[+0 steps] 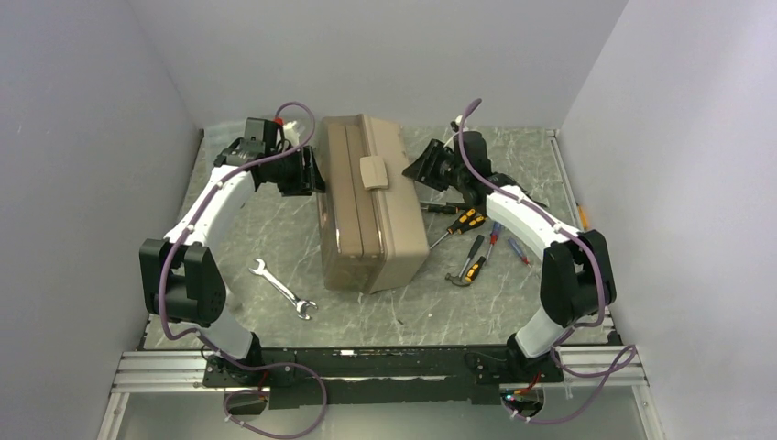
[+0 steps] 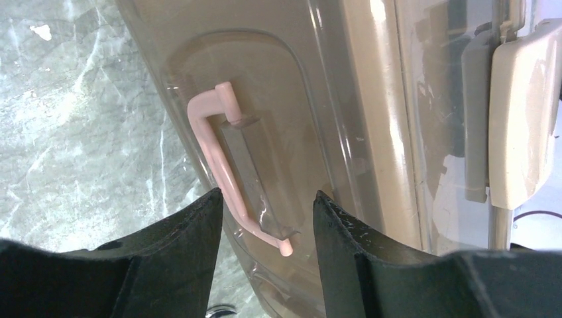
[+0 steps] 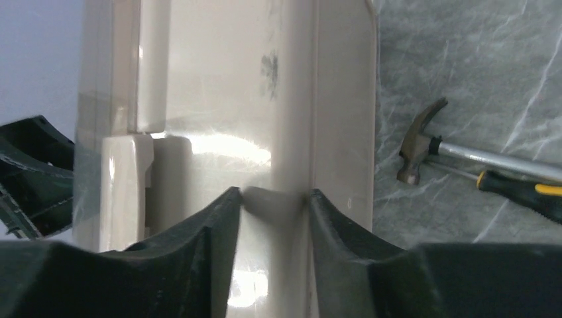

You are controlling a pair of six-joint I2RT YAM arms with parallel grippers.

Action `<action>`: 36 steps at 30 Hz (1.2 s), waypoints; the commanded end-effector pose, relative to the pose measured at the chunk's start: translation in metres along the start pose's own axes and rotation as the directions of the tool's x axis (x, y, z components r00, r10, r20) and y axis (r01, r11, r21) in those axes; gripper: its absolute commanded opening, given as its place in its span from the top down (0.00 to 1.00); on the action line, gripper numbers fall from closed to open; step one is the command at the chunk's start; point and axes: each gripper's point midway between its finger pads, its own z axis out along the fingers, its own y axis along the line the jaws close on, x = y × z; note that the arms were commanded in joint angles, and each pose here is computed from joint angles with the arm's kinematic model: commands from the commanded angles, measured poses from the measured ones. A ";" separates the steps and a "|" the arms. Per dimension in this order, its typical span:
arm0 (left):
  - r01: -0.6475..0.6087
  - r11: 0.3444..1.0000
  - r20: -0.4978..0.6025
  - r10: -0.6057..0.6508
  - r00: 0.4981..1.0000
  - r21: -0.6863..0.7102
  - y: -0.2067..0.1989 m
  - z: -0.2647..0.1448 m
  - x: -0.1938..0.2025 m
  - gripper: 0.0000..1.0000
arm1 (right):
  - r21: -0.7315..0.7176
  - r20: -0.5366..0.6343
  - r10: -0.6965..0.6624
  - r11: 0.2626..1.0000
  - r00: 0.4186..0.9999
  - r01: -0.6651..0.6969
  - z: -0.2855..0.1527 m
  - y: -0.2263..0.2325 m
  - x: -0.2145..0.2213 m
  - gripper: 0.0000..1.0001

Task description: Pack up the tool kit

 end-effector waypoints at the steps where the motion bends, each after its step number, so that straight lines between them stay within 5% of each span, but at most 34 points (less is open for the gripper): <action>1: -0.052 0.984 0.024 0.048 0.999 0.173 -0.061 -0.008 -0.009 0.43 | 0.079 -0.216 0.040 0.997 0.976 -0.024 0.004 -0.043 0.074 0.64; 20: -0.115 0.909 0.072 0.094 0.993 0.401 -0.171 0.000 0.007 0.43 | 0.117 -0.329 0.155 0.986 0.932 -0.123 0.019 -0.095 0.115 0.82; 36: -0.105 0.941 0.043 0.096 0.994 0.323 -0.148 0.022 -0.003 0.42 | 0.006 -0.333 0.146 0.988 0.931 -0.152 0.028 -0.052 0.120 0.82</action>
